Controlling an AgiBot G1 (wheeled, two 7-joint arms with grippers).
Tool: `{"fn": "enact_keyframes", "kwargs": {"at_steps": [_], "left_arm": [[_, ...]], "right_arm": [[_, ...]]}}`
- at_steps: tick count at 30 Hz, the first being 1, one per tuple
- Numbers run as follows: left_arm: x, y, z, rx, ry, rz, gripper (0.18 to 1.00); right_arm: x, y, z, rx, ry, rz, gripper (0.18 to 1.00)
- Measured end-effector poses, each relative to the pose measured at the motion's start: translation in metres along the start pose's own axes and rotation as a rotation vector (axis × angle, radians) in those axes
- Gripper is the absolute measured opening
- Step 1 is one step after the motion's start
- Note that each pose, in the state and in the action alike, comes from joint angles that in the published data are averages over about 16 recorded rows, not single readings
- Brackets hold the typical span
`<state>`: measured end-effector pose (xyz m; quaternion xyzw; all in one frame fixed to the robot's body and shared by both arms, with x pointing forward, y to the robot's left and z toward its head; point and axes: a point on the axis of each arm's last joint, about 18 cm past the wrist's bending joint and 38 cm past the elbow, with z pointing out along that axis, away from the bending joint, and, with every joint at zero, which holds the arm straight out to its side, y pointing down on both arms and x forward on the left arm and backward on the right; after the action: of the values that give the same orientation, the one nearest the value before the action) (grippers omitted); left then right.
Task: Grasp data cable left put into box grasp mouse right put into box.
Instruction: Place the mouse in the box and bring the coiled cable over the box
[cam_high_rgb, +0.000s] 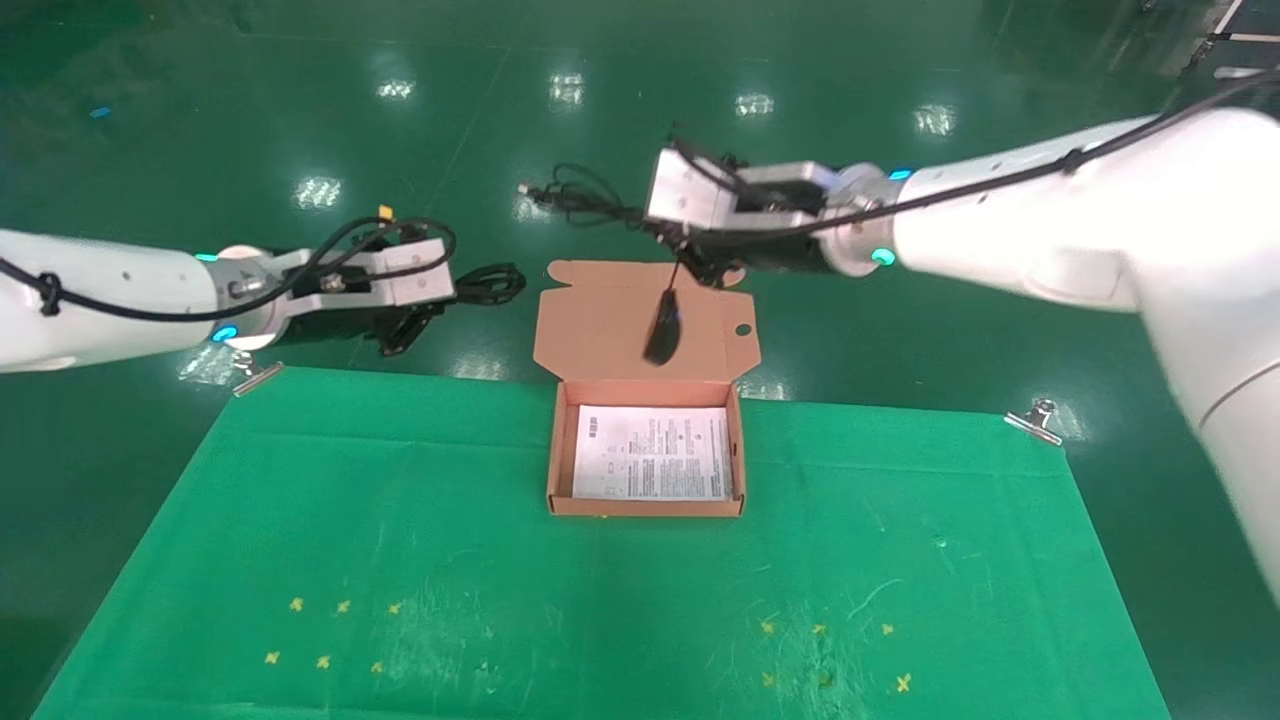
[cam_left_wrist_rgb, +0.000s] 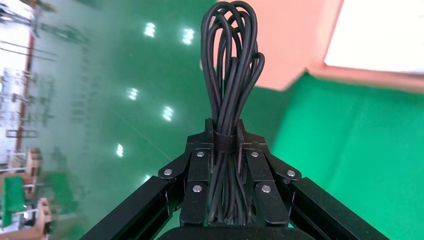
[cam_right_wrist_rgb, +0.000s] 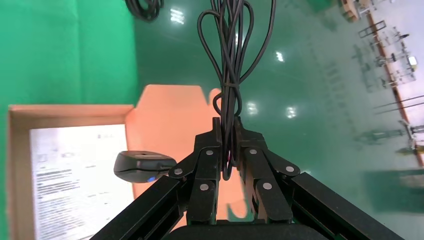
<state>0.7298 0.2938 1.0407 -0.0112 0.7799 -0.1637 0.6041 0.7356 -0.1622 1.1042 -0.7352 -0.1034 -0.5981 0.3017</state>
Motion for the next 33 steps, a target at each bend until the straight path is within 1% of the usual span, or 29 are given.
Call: {"fn": "enact_keyframes", "kwargs": {"at_steps": [10, 16, 23, 29, 33], "left_arm": [[0.019, 0.041, -0.009, -0.137, 0.03, -0.016, 0.258], [0.022, 0.056, -0.019, -0.199, 0.032, -0.026, 0.258], [0.025, 0.06, -0.026, -0.229, 0.03, -0.03, 0.257], [0.026, 0.059, -0.028, -0.234, 0.027, -0.031, 0.257], [0.027, 0.058, -0.028, -0.235, 0.025, -0.031, 0.257]], "right_arm": [[-0.041, 0.001, 0.023, -0.011, -0.056, 0.004, 0.217], [-0.062, 0.0, 0.033, -0.019, -0.084, 0.004, 0.217], [-0.083, -0.005, 0.042, -0.012, -0.111, 0.029, 0.217], [-0.098, -0.009, 0.048, 0.001, -0.124, 0.084, 0.217], [-0.107, -0.006, 0.051, -0.005, -0.129, 0.135, 0.217]]}}
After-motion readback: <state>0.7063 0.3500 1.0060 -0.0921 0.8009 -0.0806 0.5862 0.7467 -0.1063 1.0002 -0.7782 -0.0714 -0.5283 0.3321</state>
